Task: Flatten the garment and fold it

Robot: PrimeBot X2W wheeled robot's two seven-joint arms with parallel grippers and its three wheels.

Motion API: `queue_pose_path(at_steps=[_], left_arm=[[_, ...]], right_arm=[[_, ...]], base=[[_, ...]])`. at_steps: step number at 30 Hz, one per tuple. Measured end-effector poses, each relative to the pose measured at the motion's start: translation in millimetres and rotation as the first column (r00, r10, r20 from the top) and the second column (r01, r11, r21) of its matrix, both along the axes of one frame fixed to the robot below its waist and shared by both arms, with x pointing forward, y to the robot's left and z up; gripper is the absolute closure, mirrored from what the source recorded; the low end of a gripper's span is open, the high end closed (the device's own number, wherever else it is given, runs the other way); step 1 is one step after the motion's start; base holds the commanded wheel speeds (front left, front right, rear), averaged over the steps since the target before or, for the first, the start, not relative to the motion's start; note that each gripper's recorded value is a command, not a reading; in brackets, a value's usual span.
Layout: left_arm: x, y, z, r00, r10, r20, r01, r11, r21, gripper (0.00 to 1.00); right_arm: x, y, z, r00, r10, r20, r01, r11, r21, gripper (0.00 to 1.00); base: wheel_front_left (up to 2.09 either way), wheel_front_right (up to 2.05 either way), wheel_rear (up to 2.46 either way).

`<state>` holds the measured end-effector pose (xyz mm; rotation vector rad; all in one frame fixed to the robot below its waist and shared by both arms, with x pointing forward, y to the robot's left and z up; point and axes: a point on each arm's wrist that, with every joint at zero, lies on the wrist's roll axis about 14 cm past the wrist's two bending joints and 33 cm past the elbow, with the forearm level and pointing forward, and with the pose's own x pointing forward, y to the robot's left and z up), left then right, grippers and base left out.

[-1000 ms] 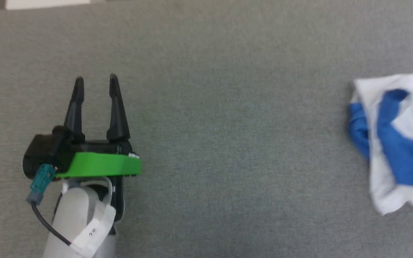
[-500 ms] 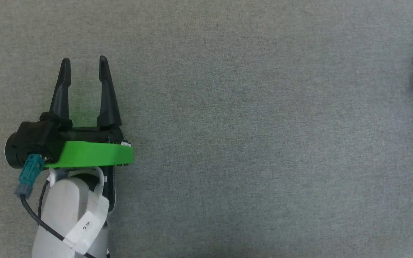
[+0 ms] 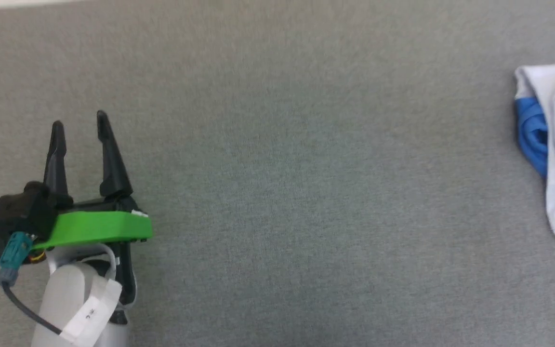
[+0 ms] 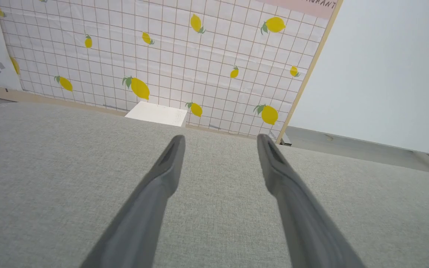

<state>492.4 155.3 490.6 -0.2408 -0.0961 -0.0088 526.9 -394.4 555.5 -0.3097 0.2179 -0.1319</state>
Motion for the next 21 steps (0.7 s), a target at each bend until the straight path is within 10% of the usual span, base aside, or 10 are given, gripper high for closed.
queue_pose_path(at_steps=[11, 21], left_arm=[[-35.5, 17.7, 66.9, 0.989, 0.062, 0.135, -0.057, 0.998, -0.04, 0.0], [-70.6, 12.3, 77.1, 0.988, 0.04, 0.149, -0.047, 0.998, 0.044, 0.0]], right_arm=[[-32.3, 136.9, 100.3, 0.825, 0.148, 0.545, -0.296, 0.935, 0.194, 0.0], [-85.3, 205.1, 66.9, 0.808, 0.102, 0.581, -0.353, 0.872, 0.338, 0.0]], base=[[0.0, 0.0, 0.0], [0.0, 0.0, 0.0]])
